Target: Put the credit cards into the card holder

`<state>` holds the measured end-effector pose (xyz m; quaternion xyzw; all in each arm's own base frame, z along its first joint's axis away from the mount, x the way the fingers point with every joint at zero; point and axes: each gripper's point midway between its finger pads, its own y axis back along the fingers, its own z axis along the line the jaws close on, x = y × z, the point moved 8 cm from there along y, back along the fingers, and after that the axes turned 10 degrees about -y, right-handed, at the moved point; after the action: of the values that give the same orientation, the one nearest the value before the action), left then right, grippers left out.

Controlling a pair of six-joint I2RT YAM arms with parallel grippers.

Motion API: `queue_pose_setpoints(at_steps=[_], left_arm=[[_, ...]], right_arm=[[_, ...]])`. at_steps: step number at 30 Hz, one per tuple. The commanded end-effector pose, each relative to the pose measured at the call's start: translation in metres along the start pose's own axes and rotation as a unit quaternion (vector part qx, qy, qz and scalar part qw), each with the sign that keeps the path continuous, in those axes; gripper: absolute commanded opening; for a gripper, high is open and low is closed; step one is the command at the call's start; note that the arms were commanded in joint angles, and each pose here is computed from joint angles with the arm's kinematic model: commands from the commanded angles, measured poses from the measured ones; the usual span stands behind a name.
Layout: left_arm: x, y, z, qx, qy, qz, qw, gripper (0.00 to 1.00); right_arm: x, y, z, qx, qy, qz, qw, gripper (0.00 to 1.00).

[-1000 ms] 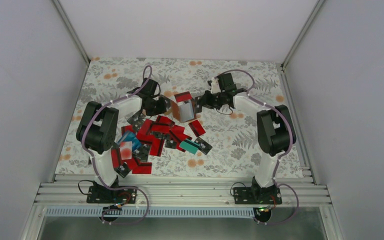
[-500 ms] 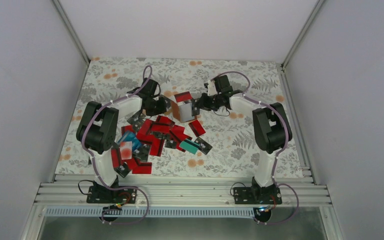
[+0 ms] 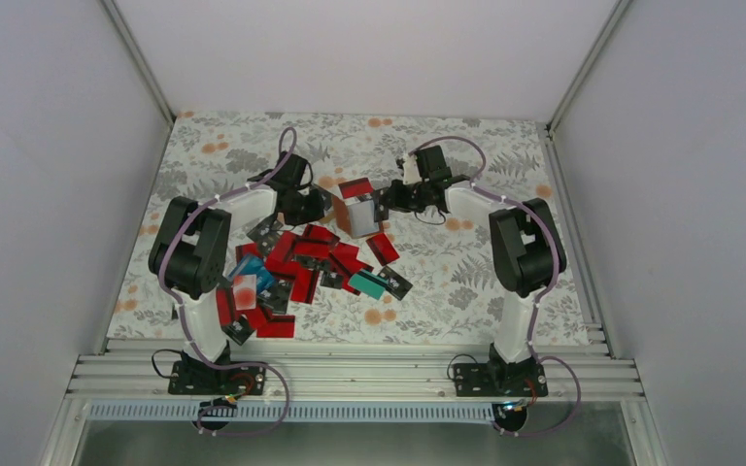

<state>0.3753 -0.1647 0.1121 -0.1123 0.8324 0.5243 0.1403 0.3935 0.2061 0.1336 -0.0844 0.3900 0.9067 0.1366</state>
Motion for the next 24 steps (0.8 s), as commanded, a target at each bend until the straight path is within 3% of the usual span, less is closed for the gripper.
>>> queue_pose_setpoints(at_steps=[1, 24], left_arm=[[-0.006, 0.001, -0.004, 0.004, -0.011, -0.007, 1.0, 0.02], [-0.004, -0.001, -0.005, 0.003, -0.013, -0.001, 1.0, 0.02]], right_arm=[[-0.003, -0.009, 0.004, -0.005, 0.028, -0.013, 0.999, 0.04], [-0.001, -0.021, -0.008, 0.005, 0.047, -0.019, 0.999, 0.04]])
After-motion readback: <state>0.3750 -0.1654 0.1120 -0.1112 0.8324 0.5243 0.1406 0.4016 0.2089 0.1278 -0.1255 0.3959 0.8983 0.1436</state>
